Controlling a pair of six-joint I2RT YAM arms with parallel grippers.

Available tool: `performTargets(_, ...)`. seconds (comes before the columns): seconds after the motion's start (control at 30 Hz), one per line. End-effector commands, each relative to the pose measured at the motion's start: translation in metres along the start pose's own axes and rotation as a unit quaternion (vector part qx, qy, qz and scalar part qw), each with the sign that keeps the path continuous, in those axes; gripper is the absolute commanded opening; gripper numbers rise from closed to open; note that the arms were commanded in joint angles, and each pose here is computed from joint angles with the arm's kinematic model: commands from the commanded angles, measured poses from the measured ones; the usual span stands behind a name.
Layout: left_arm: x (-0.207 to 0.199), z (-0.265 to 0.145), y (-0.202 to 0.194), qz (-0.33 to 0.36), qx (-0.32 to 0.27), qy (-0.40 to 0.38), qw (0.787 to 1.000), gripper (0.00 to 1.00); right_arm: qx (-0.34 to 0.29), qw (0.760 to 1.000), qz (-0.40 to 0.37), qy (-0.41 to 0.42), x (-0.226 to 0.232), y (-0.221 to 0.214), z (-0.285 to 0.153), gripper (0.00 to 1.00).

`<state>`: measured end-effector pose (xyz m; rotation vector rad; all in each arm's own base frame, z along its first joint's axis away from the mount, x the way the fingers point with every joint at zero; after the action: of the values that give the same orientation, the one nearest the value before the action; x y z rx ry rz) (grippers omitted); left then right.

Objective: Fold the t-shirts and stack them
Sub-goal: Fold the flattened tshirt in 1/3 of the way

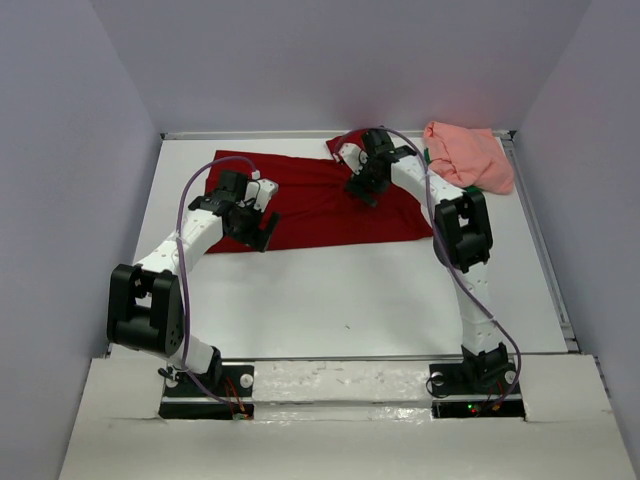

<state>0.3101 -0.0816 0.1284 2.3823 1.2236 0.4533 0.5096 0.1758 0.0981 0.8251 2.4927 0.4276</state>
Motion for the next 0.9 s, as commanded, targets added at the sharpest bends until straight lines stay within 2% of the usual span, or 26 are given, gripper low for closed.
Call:
performTargets(0.0,0.0,-0.003,0.001,0.002,-0.003,0.004,1.0,0.99,-0.02,0.999,-0.007,-0.029,-0.015,0.009,0.014,1.0)
performTargets(0.33,0.001,0.002,-0.001,0.001,0.009,0.004,1.0,0.99,-0.05,0.996,-0.013,-0.078,-0.034,0.03,0.034,1.0)
performTargets(0.87,0.001,0.003,-0.001,0.002,0.012,0.003,1.0,0.99,-0.07,0.992,-0.023,-0.101,-0.048,0.044,0.023,1.0)
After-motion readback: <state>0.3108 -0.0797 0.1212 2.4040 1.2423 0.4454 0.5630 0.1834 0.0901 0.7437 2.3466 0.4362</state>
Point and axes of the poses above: each gripper's point midway between its finger pads, its own z axis out along the fingers, its own x axis along the line the jaws close on, y = z × x, the point moved 4 cm from there along -z, back along the fingers, and after that the axes turned 6 degrees about z, right-handed, at the moved point
